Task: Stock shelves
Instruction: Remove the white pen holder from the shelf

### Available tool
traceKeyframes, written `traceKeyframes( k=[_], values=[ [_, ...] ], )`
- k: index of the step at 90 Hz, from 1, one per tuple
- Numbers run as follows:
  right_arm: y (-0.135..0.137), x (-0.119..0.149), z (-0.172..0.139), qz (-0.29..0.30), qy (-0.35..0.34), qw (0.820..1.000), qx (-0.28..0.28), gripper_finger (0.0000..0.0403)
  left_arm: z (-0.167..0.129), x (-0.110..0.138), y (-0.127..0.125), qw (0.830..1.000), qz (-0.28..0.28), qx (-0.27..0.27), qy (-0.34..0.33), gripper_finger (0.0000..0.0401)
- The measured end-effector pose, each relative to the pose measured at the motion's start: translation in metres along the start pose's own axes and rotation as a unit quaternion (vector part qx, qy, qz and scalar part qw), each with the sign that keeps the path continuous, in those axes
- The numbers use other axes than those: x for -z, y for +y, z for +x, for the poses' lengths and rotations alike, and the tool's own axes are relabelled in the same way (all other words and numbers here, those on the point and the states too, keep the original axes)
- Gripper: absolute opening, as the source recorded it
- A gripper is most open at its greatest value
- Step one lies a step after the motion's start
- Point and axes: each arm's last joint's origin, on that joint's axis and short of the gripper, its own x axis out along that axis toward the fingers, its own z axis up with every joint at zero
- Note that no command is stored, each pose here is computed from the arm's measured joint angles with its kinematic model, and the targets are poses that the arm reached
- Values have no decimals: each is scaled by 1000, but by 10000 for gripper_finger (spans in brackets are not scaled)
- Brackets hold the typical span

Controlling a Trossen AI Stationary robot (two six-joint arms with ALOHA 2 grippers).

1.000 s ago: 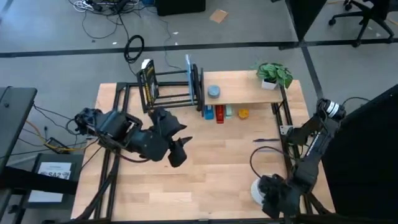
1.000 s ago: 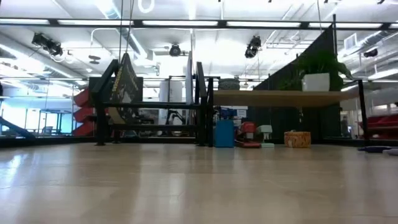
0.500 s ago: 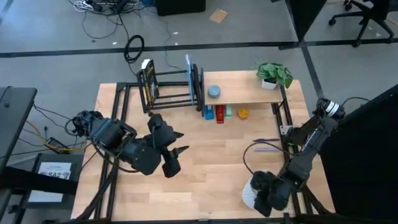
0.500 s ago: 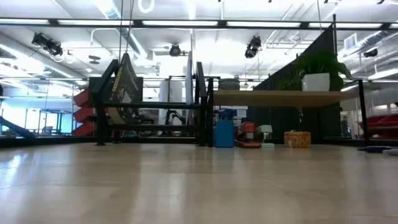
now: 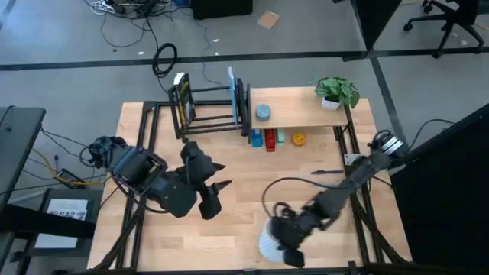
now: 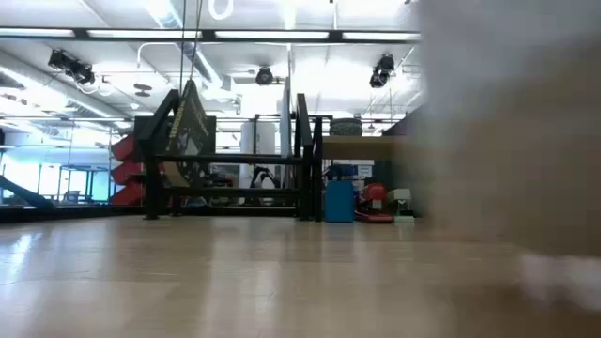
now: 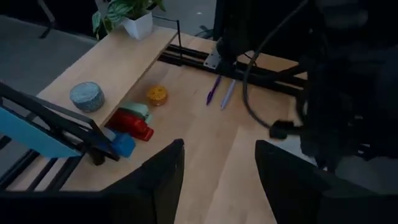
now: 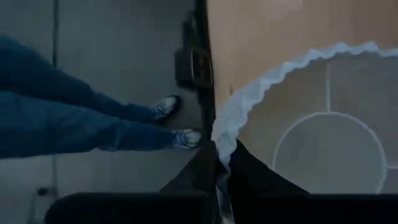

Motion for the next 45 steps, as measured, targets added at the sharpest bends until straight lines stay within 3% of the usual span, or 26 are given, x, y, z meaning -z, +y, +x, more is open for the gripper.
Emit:
traceKeyframes(
  k=[15,27,45],
  values=[
    [-6,-32,9,-145,30,989,0,1,-3,2,-2,1000,-7,7,3,177],
    [-20,-56,7,-224,34,974,19,0,-6,5,-6,1000,-15,21,11,177],
    [-62,-88,13,-223,32,969,96,0,-13,9,-11,998,-27,45,21,177]
  ],
)
